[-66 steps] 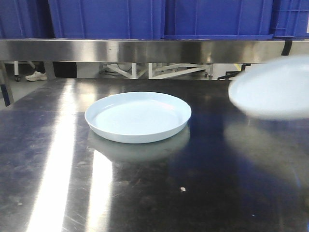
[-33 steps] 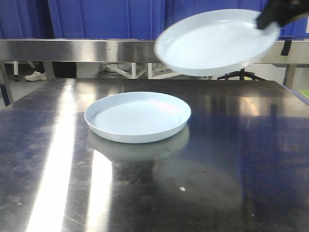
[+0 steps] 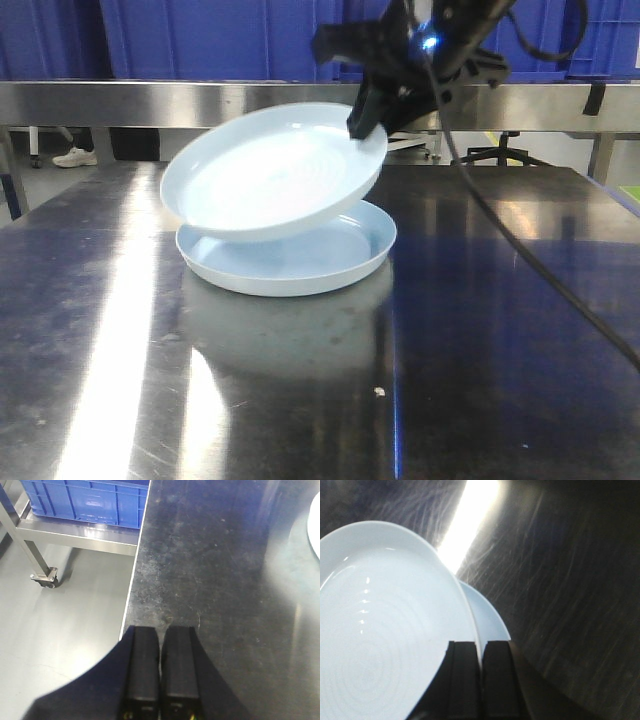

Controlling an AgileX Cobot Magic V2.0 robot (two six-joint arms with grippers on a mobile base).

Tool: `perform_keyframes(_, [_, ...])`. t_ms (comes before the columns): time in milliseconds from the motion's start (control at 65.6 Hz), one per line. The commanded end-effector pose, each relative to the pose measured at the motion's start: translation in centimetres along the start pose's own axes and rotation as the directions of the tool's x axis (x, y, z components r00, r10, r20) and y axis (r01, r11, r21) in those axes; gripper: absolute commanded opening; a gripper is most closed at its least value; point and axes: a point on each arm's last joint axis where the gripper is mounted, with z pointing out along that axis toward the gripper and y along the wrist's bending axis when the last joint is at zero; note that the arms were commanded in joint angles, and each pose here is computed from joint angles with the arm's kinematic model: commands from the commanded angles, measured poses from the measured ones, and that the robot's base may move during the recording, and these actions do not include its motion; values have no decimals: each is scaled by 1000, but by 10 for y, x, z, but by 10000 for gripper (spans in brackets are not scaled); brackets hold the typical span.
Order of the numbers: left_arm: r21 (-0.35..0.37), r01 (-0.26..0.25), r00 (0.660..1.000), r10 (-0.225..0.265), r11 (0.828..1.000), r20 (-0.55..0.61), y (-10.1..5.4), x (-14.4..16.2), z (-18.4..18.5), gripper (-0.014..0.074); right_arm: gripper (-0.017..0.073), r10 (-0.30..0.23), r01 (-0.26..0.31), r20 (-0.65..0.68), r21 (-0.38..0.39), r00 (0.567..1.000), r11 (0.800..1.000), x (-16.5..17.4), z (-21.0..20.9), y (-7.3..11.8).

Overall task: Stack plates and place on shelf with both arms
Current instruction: 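Lower the held plate onto the centered plate with the right gripper, then grasp the stacked plates with the right gripper and lift them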

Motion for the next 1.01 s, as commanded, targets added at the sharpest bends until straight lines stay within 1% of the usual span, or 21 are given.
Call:
perform_keyframes(0, [14, 10, 994, -12, 1000, 104, -2, -15, -5, 103, 51, -6, 8, 111, -18, 994, 1000, -21, -21, 6])
perform_keyframes(61, [14, 10, 994, -12, 1000, 104, -2, -15, -5, 103, 72, -5, 7, 86, -16, 996, 1000, -18, -16, 6])
perform_keyframes(122, [14, 10, 994, -12, 1000, 104, -2, -15, -5, 103, 144, -5, 6, 59, -15, 998, 1000, -15, -12, 5])
perform_keyframes(259, [14, 10, 994, -12, 1000, 104, -2, -15, -5, 103, 404, -4, 4, 5, -12, 1000, 1000, -8, -3, 3])
perform_keyframes(305, [14, 10, 994, -12, 1000, 104, -2, -15, -5, 104, 454, -3, 3, -13, -11, 1000, 1000, -6, 1, 3])
perform_keyframes(351, [14, 10, 994, -12, 1000, 104, -2, -15, -5, 103, 468, -2, 2, -32, -9, 999, 1000, -3, 5, 2])
perform_keyframes(503, [14, 10, 994, -12, 1000, 104, -2, -15, -5, 104, 465, 1, -1, -74, -5, 997, 1000, 3, 15, 0])
perform_keyframes(702, [14, 10, 994, -12, 1000, 104, -2, -15, -5, 103, 465, 5, -5, -98, 0, 995, 1000, 9, 26, -2])
perform_keyframes(747, [14, 10, 994, -12, 1000, 104, -2, -15, -5, 104, 453, 5, -5, -101, 1, 995, 1000, 10, 28, -2])
perform_keyframes(793, [14, 10, 994, -12, 1000, 104, -2, -15, -5, 104, 412, 6, -6, -105, 2, 994, 1000, 11, 30, -3])
perform_keyframes(824, [14, 10, 994, -12, 1000, 104, -2, -15, -5, 103, 353, 6, -6, -105, 2, 994, 1000, 11, 30, -3])
perform_keyframes(839, [14, 10, 994, -12, 1000, 104, -2, -15, -5, 104, 339, 6, -6, -106, 3, 994, 1000, 11, 31, -3])
perform_keyframes(885, [14, 10, 994, -12, 1000, 104, -2, -15, -5, 103, 237, 6, -6, -102, 3, 995, 1000, 11, 31, -3])
perform_keyframes(961, [14, 10, 994, -12, 1000, 104, -2, -15, -5, 103, 32, 6, -6, -94, 3, 996, 1000, 10, 31, -3])
perform_keyframes(991, [14, 10, 994, -12, 1000, 104, -2, -15, -5, 103, 60, 6, -6, -82, 3, 997, 1000, 9, 31, -3])
